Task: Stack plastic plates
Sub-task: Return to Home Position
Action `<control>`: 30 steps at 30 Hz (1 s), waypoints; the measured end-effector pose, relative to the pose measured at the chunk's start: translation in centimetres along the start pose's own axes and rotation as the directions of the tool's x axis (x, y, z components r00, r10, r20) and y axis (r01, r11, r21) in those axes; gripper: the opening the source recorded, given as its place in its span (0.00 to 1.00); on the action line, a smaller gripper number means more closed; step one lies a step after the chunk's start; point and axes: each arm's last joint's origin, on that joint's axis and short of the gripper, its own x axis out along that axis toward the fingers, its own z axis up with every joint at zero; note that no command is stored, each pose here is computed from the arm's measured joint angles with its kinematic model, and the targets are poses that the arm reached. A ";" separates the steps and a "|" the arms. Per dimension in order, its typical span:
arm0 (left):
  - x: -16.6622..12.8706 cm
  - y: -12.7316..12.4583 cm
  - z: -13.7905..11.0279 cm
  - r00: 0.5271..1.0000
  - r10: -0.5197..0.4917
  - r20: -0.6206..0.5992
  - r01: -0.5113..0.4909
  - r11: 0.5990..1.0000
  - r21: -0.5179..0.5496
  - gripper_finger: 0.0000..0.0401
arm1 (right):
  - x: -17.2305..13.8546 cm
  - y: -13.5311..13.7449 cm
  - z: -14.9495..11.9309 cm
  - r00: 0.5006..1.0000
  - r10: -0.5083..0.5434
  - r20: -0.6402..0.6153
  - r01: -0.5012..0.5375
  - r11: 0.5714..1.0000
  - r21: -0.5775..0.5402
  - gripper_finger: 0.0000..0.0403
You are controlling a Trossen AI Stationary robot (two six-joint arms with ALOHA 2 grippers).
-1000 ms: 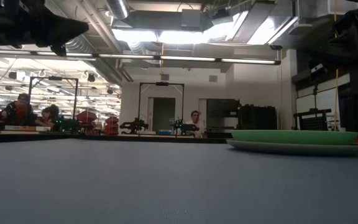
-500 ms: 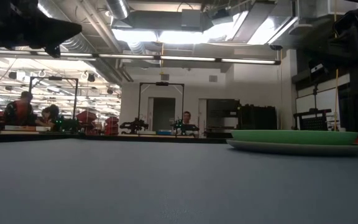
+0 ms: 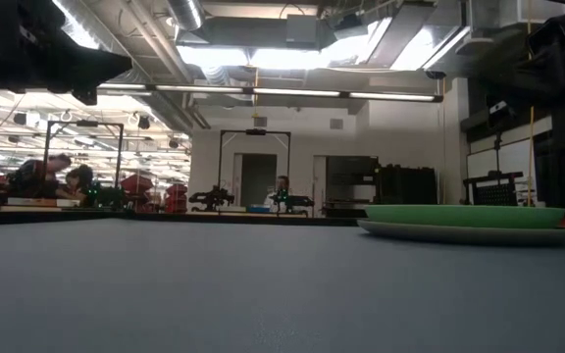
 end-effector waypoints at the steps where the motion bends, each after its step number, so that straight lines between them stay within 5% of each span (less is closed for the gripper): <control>1: 0.0 0.0 0.0 1.000 0.000 -0.001 0.000 1.000 0.003 0.00 | 0.0 0.0 0.0 1.000 -0.008 0.000 0.008 1.000 -0.005 0.00; 30: 0.0 0.0 -0.9 0.996 -0.004 -0.093 0.004 1.000 0.003 0.00 | 0.0 -0.1 0.0 1.000 -0.031 0.000 0.031 1.000 -0.002 0.00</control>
